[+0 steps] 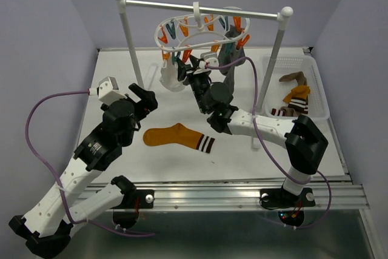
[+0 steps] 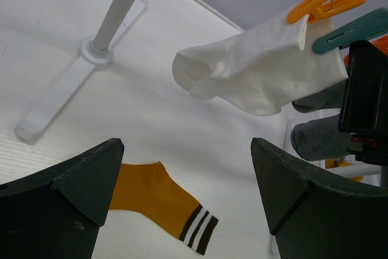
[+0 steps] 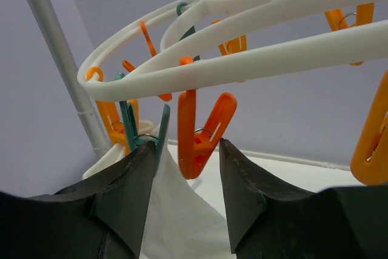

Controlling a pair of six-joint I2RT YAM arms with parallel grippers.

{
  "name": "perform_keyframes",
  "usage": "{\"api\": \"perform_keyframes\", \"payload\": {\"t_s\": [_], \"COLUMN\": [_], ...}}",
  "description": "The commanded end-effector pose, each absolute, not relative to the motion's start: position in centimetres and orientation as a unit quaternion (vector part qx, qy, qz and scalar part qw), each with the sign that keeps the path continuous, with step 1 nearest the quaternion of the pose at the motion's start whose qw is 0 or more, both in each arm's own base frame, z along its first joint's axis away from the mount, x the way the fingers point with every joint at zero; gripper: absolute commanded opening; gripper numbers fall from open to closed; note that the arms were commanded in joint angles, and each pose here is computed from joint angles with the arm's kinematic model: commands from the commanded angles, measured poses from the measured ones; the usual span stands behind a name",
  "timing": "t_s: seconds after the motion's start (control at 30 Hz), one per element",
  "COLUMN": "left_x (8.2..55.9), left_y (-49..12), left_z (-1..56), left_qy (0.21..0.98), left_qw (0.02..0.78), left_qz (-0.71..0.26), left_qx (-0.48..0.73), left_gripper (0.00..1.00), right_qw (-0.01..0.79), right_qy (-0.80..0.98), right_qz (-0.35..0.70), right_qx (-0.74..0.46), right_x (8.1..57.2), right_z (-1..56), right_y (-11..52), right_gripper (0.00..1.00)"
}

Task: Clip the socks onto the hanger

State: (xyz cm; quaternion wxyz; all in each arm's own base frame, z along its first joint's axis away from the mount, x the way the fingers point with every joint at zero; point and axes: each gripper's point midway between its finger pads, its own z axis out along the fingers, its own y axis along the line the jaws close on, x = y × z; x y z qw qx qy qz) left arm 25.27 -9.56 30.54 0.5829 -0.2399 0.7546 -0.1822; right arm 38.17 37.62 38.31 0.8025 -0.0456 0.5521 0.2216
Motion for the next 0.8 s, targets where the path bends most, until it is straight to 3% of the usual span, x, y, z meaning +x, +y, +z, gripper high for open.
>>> {"api": "perform_keyframes", "payload": {"t_s": [0.0, 0.1, 0.17, 0.3, 0.57, 0.63, 0.7, 0.77], "left_x": [25.5, 25.6, 25.6, 25.7, 25.9, 26.1, 26.4, 26.9], "left_y": [-9.1, -9.1, -9.1, -9.1, -9.5, -9.8, -10.5, -11.4], "left_z": [31.0, 31.3, 31.4, 31.5, 32.5, 32.7, 33.3, 33.7], "left_qy": [0.744, 0.741, 0.738, 0.738, 0.725, 0.723, 0.718, 0.716], "left_qw": [0.596, 0.6, 0.602, 0.604, 0.618, 0.621, 0.626, 0.63], "left_qz": [-0.179, -0.181, -0.182, -0.182, -0.196, -0.201, -0.214, -0.224], "left_qx": [-0.243, -0.242, -0.242, -0.241, -0.232, -0.227, -0.215, -0.2], "left_gripper": [0.99, 0.99, 0.99, 0.99, 0.99, 0.99, 0.99, 0.99], "right_qw": [0.822, 0.824, 0.825, 0.824, 0.742, 0.667, 0.607, 0.613], "right_qy": [0.519, 0.515, 0.514, 0.513, 0.596, 0.649, 0.681, 0.68], "right_qz": [0.229, 0.228, 0.226, 0.229, 0.255, 0.227, 0.203, 0.165], "right_qx": [-0.045, -0.054, -0.06, -0.069, -0.174, -0.287, -0.355, -0.368], "right_x": [36.9, 36.4, 36.2, 35.9, 33.7, 32.3, 30.8, 30.7], "right_z": [41.6, 42.2, 42.3, 42.7, 42.6, 38.2, 35.1, 36.1], "right_y": [35.9, 35.6, 35.5, 35.5, 37.3, 38.3, 37.8, 36.0], "right_gripper": [0.59, 0.61, 0.56, 0.55, 0.78, 0.95, 0.98, 1.0]}}
